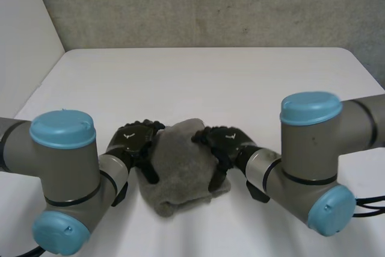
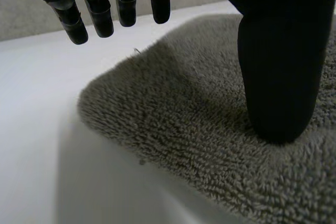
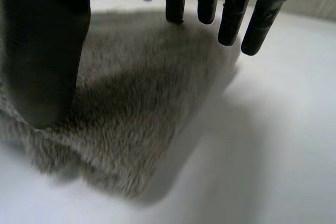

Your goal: Fold the laundry

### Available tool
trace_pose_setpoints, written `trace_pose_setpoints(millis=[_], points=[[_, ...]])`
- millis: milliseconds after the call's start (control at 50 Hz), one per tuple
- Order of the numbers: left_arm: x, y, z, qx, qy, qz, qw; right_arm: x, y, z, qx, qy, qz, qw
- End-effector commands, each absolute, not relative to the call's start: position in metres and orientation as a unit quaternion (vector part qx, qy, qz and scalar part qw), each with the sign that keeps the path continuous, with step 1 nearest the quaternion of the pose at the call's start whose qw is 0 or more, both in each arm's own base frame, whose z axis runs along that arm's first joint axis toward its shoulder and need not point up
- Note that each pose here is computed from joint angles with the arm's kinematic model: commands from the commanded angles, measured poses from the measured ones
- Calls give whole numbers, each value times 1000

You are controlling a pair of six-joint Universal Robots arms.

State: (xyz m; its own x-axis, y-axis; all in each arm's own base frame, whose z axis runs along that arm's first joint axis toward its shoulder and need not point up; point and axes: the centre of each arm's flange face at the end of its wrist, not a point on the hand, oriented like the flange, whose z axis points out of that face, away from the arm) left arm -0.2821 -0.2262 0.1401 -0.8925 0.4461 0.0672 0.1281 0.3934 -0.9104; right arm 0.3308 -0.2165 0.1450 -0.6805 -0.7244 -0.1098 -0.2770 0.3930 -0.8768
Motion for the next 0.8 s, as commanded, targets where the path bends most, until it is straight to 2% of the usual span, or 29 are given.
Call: trace_pose_setpoints(millis=[20,40,60,80,100,120,140,160,180,200,220,240,260,280,300,320,340,380,420,540,800], points=[[-286,-231,171,-170,-794,560,164,333,-220,141,-327,794,-455,235],[-286,-232,186,-167,-783,574,169,335,-222,155,-330,784,-472,233],[-286,-232,186,-167,-783,574,169,334,-223,180,-329,768,-498,233],[-287,-232,204,-165,-771,590,175,334,-223,180,-329,768,-498,233],[-286,-232,226,-161,-756,608,180,332,-223,210,-323,748,-530,234],[-286,-232,226,-161,-756,608,180,326,-225,243,-310,725,-568,234],[-285,-231,254,-155,-738,629,187,326,-225,243,-310,725,-569,234],[-283,-229,277,-151,-724,645,192,317,-229,274,-290,704,-607,228],[-283,-229,277,-151,-724,645,192,306,-235,303,-263,684,-645,216],[-279,-226,301,-145,-709,662,196,305,-235,303,-263,684,-645,215],[-279,-225,301,-145,-709,662,196,295,-238,329,-236,668,-677,200],[-274,-222,325,-137,-694,679,198,295,-238,329,-236,668,-677,199],[-269,-218,346,-130,-679,694,200,283,-241,350,-207,656,-704,180],[-268,-218,346,-130,-679,694,200,275,-242,361,-186,652,-717,161],[-261,-217,364,-119,-667,709,194,275,-242,362,-185,652,-718,161],[-251,-218,379,-103,-659,722,184,267,-243,368,-169,657,-721,139],[-251,-218,379,-103,-659,722,184,260,-245,368,-157,669,-716,121],[-235,-221,397,-83,-652,736,160,254,-247,368,-149,679,-711,109],[-232,-221,401,-83,-653,737,150,251,-248,367,-147,687,-704,103],[-232,-223,397,-107,-663,731,120,252,-253,359,-152,698,-693,94],[-234,-223,392,-112,-668,726,119,264,-246,352,-224,687,-685,95]])
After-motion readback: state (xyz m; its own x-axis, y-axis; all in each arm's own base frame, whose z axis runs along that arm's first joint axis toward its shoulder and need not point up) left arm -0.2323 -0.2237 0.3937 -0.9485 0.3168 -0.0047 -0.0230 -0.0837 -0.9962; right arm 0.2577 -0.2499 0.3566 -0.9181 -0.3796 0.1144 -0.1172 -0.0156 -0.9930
